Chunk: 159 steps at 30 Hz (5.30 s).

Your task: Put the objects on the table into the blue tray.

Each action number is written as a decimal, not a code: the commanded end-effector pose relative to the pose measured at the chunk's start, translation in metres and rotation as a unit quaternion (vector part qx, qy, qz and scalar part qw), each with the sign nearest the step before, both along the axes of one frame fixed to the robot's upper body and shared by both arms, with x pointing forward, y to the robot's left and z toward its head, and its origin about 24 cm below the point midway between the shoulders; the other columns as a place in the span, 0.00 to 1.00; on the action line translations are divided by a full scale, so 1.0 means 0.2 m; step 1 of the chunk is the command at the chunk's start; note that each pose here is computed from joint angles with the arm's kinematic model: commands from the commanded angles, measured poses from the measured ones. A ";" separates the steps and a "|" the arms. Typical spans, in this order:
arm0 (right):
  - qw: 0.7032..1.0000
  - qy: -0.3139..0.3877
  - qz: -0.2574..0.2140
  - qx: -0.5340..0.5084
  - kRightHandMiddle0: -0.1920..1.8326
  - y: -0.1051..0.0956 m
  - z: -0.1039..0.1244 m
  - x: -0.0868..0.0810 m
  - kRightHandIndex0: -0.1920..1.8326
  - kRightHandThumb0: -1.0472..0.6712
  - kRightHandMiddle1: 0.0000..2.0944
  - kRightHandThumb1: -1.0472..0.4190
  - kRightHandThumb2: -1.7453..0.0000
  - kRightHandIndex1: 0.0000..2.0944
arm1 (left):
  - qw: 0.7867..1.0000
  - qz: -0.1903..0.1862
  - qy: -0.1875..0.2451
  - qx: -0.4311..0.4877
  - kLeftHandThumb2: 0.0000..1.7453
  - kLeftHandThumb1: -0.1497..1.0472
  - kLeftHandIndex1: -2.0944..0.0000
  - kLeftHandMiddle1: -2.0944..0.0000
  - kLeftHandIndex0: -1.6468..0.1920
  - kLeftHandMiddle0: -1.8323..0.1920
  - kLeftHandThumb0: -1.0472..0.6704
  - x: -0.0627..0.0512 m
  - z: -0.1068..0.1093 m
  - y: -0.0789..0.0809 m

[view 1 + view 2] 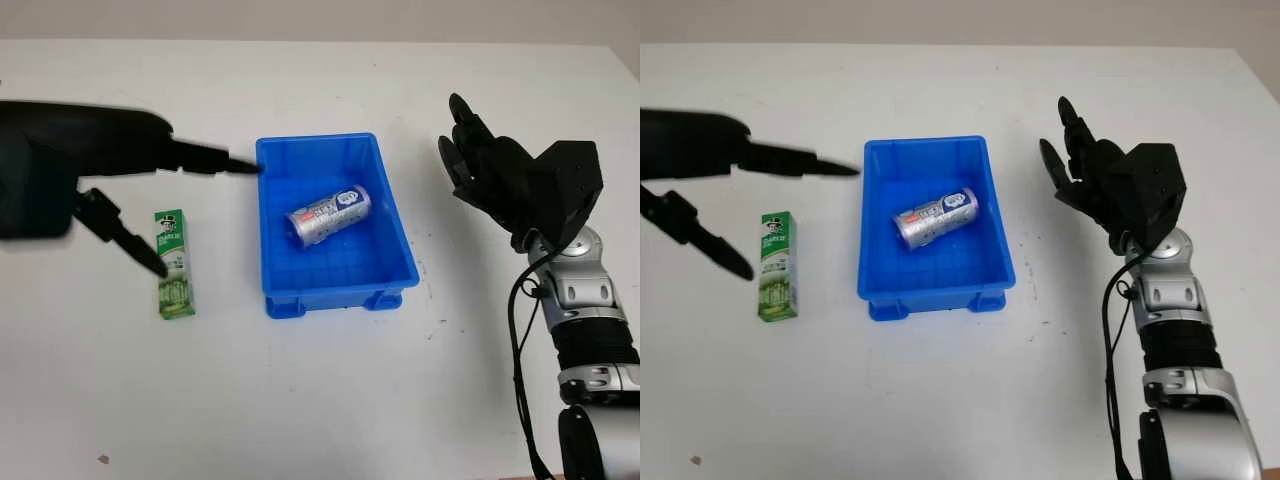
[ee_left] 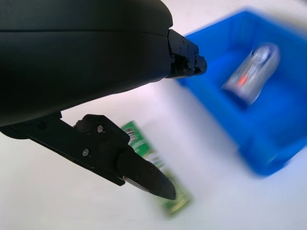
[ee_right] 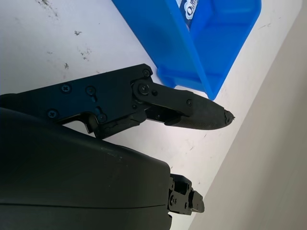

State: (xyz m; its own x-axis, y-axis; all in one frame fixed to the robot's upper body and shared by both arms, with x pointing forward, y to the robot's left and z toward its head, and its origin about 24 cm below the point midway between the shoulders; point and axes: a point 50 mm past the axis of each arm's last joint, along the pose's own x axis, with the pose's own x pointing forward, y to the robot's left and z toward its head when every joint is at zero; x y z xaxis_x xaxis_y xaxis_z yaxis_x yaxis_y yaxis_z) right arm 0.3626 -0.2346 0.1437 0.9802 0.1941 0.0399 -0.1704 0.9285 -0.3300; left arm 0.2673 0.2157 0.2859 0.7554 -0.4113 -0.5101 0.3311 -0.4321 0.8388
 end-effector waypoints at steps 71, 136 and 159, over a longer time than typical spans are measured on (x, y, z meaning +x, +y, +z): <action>0.999 0.012 0.010 0.039 0.00 -0.01 -0.01 0.02 0.00 0.25 0.01 0.00 0.67 0.00 | 0.894 -0.174 -0.375 0.170 0.13 1.00 0.00 0.00 0.65 0.48 0.33 0.29 -0.12 0.30; 0.999 -0.008 0.011 0.029 0.00 0.01 0.03 0.02 0.00 0.24 0.00 0.00 0.68 0.00 | 0.725 0.035 0.034 -0.687 0.38 0.99 0.99 1.00 1.00 1.00 0.19 0.31 0.09 -0.14; 0.994 -0.058 -0.005 0.091 0.00 0.05 0.17 0.06 0.00 0.20 0.00 0.00 0.64 0.00 | 0.532 0.264 -0.005 -0.805 0.46 1.00 1.00 1.00 1.00 1.00 0.15 0.42 -0.65 0.10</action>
